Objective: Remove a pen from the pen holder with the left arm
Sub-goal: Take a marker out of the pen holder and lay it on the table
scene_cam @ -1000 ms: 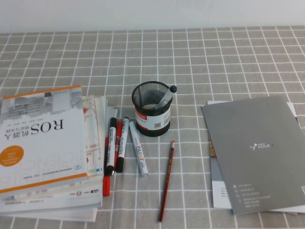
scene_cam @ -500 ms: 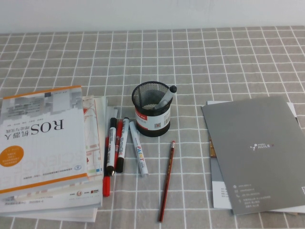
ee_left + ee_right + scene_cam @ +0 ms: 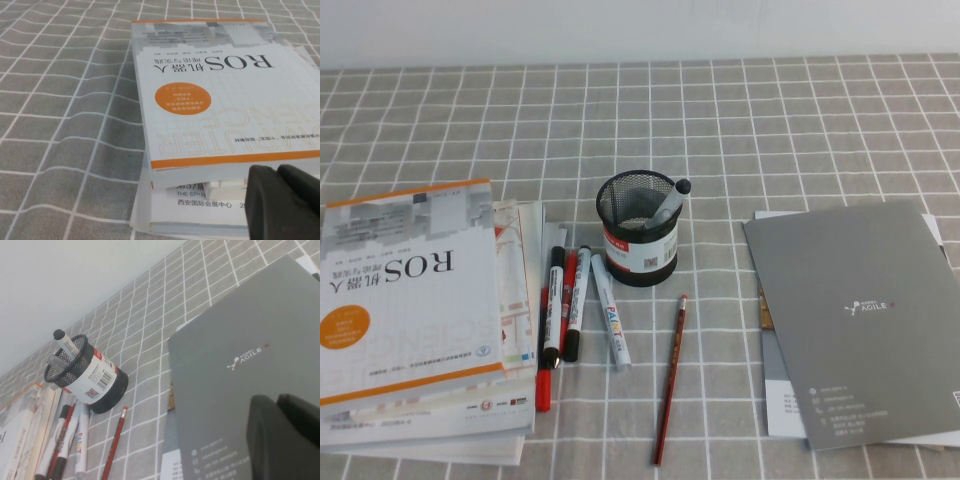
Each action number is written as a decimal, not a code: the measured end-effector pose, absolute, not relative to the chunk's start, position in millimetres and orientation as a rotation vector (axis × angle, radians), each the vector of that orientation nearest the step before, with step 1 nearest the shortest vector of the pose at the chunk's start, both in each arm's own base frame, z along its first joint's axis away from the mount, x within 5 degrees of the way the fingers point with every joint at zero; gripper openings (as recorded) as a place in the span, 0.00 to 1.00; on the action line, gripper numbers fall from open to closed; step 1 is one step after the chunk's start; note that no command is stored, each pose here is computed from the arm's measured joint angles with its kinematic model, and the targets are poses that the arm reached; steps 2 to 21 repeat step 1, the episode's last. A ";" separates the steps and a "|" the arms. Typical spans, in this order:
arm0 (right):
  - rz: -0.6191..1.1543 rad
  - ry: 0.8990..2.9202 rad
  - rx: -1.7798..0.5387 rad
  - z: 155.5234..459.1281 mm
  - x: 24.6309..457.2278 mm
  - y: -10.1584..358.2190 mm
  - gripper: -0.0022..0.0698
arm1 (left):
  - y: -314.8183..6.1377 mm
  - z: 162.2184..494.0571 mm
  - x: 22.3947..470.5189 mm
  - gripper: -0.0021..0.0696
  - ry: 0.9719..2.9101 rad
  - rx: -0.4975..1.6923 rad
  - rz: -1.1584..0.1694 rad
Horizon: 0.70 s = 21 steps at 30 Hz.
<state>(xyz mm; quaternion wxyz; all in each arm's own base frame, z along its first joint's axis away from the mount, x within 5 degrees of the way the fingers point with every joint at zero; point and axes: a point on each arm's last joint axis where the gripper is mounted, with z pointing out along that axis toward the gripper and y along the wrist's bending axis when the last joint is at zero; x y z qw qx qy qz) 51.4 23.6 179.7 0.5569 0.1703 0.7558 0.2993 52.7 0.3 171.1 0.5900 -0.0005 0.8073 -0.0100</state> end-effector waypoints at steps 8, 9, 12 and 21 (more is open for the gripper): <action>0.706 1.784 0.402 179.7 51.4 23.6 0.01 | 0.3 171.1 52.7 0.03 1.879 -0.003 -0.026; 0.706 1.784 0.402 179.7 51.4 23.6 0.01 | 0.3 171.1 52.7 0.03 1.879 -0.003 -0.026; 0.706 1.784 0.402 179.7 51.4 23.6 0.01 | 0.3 171.1 52.7 0.03 1.879 -0.003 -0.026; 0.706 1.784 0.402 179.7 51.4 23.6 0.01 | 0.3 171.1 52.7 0.03 1.879 -0.003 -0.026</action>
